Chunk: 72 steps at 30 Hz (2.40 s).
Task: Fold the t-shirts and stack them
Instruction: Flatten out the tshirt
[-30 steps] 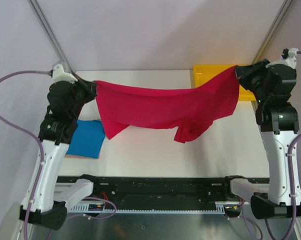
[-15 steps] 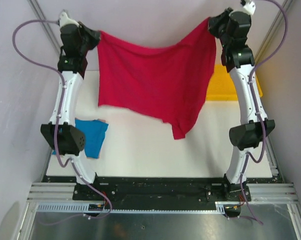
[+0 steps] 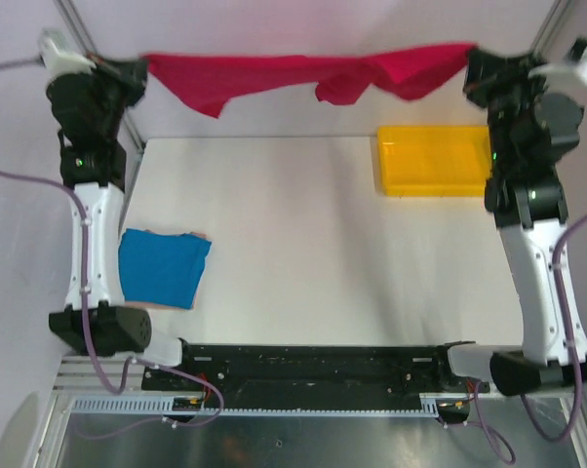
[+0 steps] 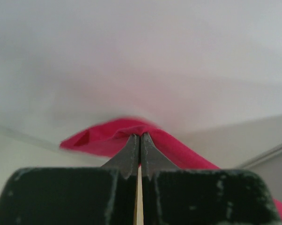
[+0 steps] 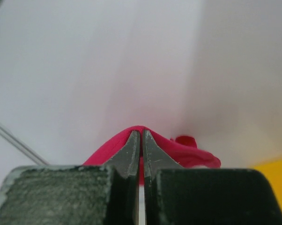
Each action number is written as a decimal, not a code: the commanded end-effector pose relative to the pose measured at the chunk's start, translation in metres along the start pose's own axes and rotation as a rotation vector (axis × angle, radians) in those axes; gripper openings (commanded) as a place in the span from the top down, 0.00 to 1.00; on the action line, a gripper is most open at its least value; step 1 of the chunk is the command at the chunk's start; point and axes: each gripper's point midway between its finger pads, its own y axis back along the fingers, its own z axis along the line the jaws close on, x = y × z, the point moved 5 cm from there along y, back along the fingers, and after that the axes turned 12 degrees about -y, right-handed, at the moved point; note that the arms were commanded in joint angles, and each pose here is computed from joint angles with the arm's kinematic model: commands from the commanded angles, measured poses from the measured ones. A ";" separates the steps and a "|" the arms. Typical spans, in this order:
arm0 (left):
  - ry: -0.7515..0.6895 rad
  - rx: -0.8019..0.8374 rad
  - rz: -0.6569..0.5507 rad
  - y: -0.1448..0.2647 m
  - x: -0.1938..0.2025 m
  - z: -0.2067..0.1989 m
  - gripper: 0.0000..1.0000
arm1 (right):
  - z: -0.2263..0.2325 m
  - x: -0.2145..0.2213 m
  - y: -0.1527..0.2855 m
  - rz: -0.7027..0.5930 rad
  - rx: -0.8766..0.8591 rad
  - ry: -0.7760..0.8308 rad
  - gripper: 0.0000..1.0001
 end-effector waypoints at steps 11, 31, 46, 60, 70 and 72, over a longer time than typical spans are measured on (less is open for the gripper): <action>0.071 -0.381 0.703 0.193 0.295 0.150 1.00 | -0.244 0.205 0.235 0.779 0.730 -0.037 1.00; 0.049 -0.537 0.818 0.280 0.341 0.177 1.00 | -0.272 0.230 0.361 1.040 0.949 -0.199 1.00; 0.078 -0.567 0.864 0.293 0.353 0.180 1.00 | -0.250 0.223 0.366 1.059 0.877 -0.141 0.69; 0.084 -0.581 0.880 0.296 0.357 0.182 1.00 | -0.284 0.245 0.243 0.782 0.825 0.050 0.59; 0.086 -0.562 0.871 0.294 0.354 0.179 1.00 | -0.335 0.276 0.212 0.740 0.905 0.034 0.72; 0.090 -0.563 0.870 0.294 0.354 0.179 1.00 | -0.345 0.278 0.215 0.733 0.947 0.045 0.72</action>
